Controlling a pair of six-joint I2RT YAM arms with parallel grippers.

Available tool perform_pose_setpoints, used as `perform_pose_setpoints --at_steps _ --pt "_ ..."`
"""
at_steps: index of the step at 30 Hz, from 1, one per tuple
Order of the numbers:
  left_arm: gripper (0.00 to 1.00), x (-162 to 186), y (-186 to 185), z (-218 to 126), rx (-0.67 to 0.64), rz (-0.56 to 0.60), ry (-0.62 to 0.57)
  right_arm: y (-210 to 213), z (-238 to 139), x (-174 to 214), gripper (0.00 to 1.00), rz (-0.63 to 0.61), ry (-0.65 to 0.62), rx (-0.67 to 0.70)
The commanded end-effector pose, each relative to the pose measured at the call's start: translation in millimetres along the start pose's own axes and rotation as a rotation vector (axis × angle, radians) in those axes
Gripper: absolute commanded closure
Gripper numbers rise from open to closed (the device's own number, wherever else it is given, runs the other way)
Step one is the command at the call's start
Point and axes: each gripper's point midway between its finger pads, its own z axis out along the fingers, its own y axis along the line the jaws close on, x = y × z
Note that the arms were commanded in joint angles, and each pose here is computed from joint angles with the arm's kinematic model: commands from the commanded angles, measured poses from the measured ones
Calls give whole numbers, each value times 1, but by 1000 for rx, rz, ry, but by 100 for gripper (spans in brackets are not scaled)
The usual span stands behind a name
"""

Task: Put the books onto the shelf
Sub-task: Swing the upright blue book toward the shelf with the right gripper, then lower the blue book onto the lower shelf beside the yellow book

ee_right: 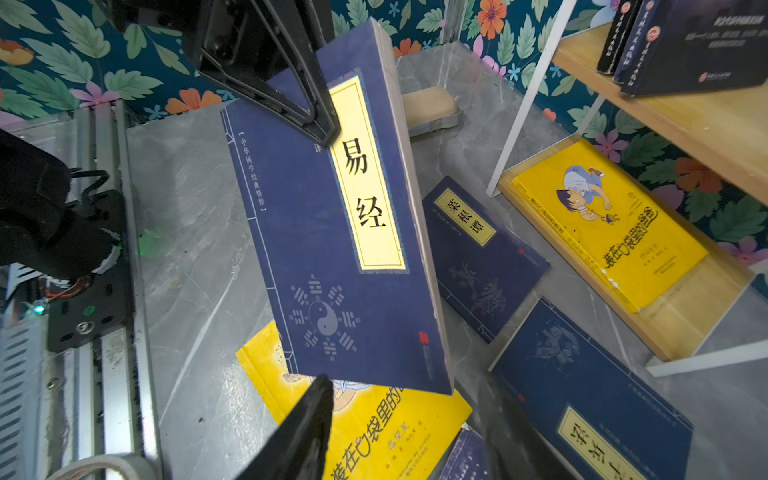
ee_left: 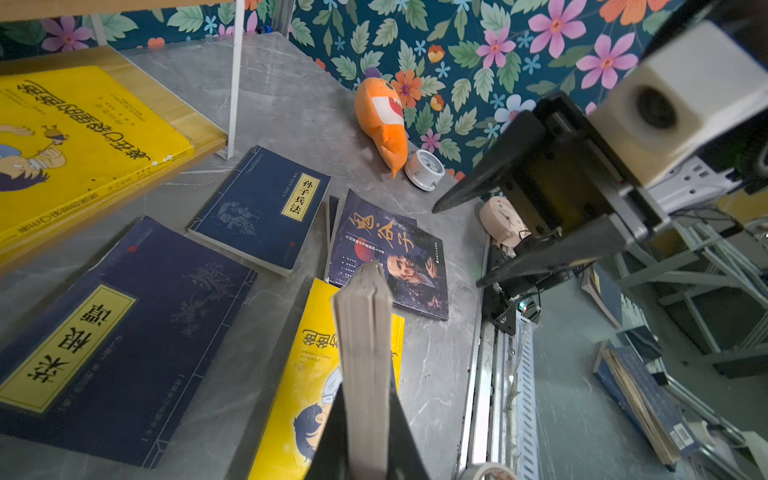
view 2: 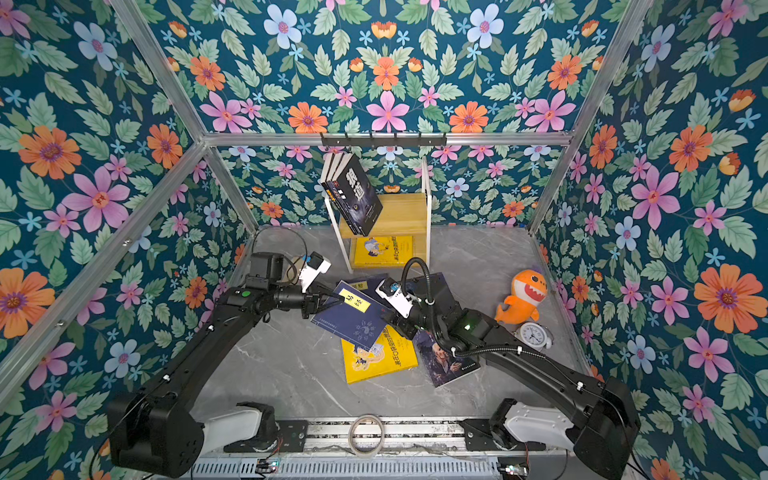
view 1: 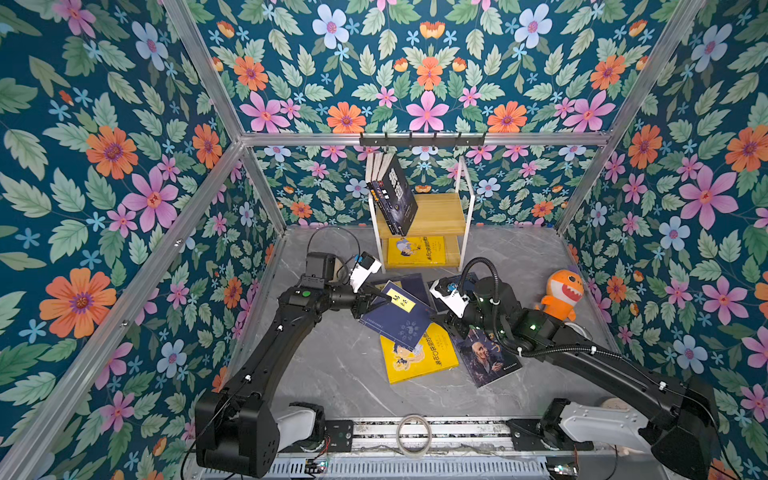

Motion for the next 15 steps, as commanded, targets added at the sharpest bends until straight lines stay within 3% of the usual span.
perform_pose_setpoints --at_steps 1,15 --pt "100 -22 3 -3 6 -35 -92 -7 1 -4 39 -65 -18 109" --pt "100 -29 44 -6 -111 -384 -261 18 21 0 38 -271 -38 210"
